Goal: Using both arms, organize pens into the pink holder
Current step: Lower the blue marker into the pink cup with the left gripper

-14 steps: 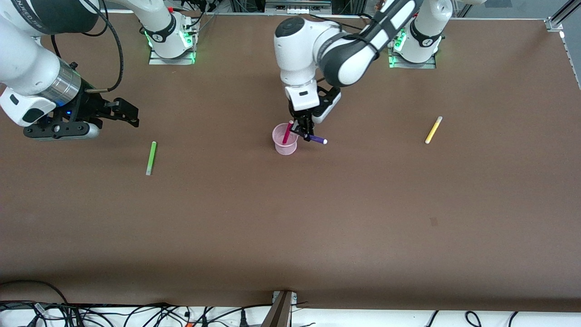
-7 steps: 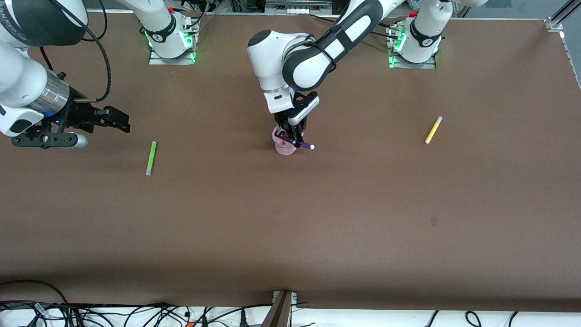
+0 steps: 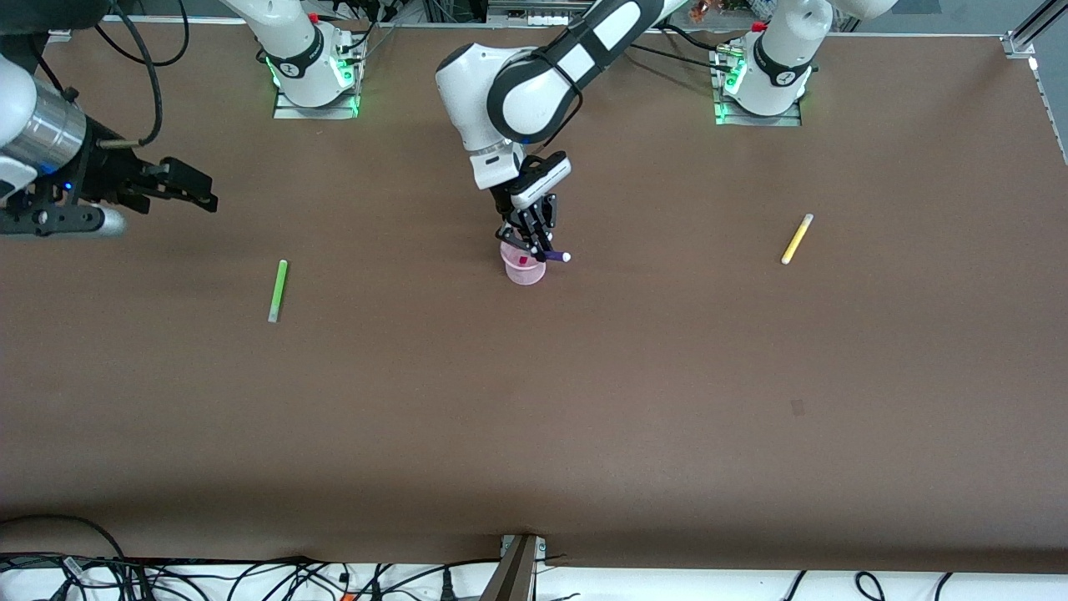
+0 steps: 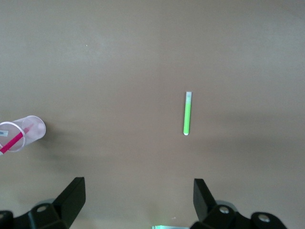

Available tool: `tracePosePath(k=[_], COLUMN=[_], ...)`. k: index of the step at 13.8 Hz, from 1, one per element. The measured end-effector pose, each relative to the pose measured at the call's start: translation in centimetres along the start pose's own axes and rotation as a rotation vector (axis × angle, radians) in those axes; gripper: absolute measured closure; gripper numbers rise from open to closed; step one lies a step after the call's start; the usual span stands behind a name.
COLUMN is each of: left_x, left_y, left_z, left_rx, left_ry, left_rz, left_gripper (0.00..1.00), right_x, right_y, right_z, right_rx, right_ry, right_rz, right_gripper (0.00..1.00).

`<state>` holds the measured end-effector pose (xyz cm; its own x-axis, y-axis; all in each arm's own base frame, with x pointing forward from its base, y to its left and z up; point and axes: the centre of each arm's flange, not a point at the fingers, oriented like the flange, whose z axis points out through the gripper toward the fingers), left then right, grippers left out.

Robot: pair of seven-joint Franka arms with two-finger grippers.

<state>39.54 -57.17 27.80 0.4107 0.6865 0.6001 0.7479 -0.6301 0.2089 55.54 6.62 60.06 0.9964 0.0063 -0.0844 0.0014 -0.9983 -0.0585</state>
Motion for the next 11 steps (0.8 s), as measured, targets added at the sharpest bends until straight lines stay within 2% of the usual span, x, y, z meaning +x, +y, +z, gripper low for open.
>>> tracePosePath(k=[3,7,11], left_x=[-0.7,-1.1,-0.6], left_y=[0.1,0.0,0.2], left_z=[-0.3,-0.1,-0.2], left_rx=[-0.005,-0.003,0.008], left_ry=[-0.002,-0.001,0.019], left_rz=[0.003,0.007,-0.002], left_gripper=[0.82,0.80,0.41], right_x=[-1.5,-1.5,-0.5], right_y=[0.2,0.2,0.2], right_z=[-1.3,-1.8,-0.6], right_rx=[-0.047,-0.087,-0.085], right_ry=[0.022,0.031,0.011], right_rz=[-0.006,-0.016,-0.015], right_gripper=[0.00,0.00,0.00])
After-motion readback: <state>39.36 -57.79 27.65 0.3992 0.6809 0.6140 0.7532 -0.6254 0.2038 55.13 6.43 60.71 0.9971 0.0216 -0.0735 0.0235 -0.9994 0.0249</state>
